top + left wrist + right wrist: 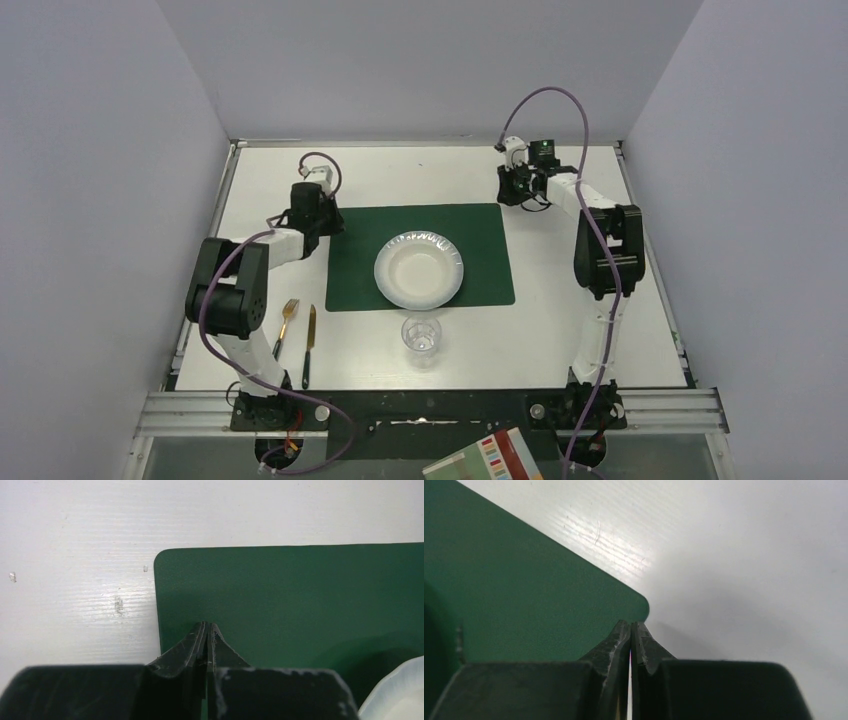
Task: Set the dinner table for one person
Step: Adjust the napkin at the center of the board.
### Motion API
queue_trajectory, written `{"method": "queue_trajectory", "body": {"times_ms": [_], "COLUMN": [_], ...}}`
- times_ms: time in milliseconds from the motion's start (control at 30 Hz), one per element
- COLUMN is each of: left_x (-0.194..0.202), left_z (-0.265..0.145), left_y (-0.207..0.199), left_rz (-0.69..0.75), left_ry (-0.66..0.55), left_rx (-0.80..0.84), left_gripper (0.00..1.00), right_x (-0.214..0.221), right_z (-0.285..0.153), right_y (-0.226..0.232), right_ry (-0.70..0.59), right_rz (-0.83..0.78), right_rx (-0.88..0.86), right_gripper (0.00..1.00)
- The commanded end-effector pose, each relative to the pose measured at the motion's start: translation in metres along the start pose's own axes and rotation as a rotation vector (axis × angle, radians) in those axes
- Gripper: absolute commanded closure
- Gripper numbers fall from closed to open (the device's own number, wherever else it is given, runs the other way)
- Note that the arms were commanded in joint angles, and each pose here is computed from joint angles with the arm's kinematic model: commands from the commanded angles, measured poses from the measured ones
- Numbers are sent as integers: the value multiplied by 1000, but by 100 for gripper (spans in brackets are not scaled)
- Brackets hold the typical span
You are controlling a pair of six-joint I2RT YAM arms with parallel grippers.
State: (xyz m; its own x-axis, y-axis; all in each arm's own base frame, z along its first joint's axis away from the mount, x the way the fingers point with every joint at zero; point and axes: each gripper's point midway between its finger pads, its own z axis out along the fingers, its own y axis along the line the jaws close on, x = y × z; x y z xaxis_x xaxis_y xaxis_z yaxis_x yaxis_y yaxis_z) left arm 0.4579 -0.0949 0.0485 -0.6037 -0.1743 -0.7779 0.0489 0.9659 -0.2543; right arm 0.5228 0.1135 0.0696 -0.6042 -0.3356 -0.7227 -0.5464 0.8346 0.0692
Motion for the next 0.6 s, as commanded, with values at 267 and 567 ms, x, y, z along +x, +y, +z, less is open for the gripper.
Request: {"method": "queue_trajectory", "body": {"times_ms": [267,567], "left_x": [-38,-36], "left_z": [11,27], "left_y": [2,2], "left_rz": [30,21], "left_ry": [-90,-62], "left_rx": [-52,-51], "left_gripper": [100,100], "right_x": [6,50], "right_z": [18,18], "right_y": [25,24], "right_ry": [33,142], "right_rz": [8,2], "right_rx": [-111,-114], "right_gripper": [100,100]}}
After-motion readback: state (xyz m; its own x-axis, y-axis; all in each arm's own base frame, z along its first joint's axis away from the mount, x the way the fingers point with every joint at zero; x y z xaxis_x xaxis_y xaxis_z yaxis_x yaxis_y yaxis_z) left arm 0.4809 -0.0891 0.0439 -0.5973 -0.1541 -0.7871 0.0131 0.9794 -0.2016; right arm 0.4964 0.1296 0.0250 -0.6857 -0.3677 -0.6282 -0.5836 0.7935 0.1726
